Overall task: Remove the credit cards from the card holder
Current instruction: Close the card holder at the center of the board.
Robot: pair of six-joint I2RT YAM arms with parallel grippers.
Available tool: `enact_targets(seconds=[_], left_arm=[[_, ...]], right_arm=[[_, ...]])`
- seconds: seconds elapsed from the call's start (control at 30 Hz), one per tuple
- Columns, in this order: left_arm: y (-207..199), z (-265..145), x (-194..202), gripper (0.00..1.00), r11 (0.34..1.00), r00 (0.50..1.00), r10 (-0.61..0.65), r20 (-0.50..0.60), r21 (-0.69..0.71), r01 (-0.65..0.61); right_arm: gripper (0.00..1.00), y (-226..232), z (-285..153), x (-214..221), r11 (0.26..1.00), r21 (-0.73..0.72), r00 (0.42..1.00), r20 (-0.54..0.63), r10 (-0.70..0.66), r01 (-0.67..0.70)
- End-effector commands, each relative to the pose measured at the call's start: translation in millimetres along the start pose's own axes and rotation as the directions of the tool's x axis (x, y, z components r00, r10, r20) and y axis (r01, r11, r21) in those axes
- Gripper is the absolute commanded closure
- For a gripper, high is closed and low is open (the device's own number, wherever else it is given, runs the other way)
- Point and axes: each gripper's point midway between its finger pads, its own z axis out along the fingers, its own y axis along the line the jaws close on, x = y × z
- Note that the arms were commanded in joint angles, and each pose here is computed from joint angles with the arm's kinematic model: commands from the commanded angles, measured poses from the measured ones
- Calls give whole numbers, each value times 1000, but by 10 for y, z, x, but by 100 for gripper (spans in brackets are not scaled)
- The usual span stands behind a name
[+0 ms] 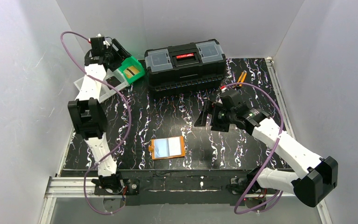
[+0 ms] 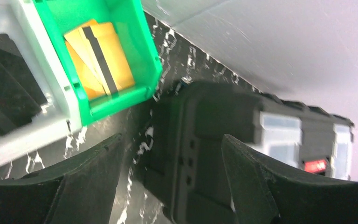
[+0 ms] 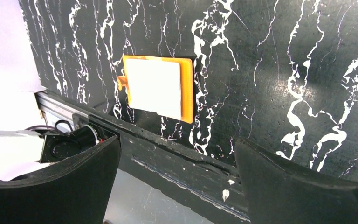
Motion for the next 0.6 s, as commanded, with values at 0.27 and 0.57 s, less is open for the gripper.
enact_targets(seconds=[0.27, 0.57], left_arm=[[-479, -1790, 1891, 24, 973, 938, 226, -263, 114, -202], [566, -2382, 3412, 30, 951, 812, 269, -519, 7, -310]], right_arm=[[2, -59, 37, 31, 999, -48, 999, 45, 3, -1], [2, -267, 331, 212, 998, 22, 998, -16, 66, -65]])
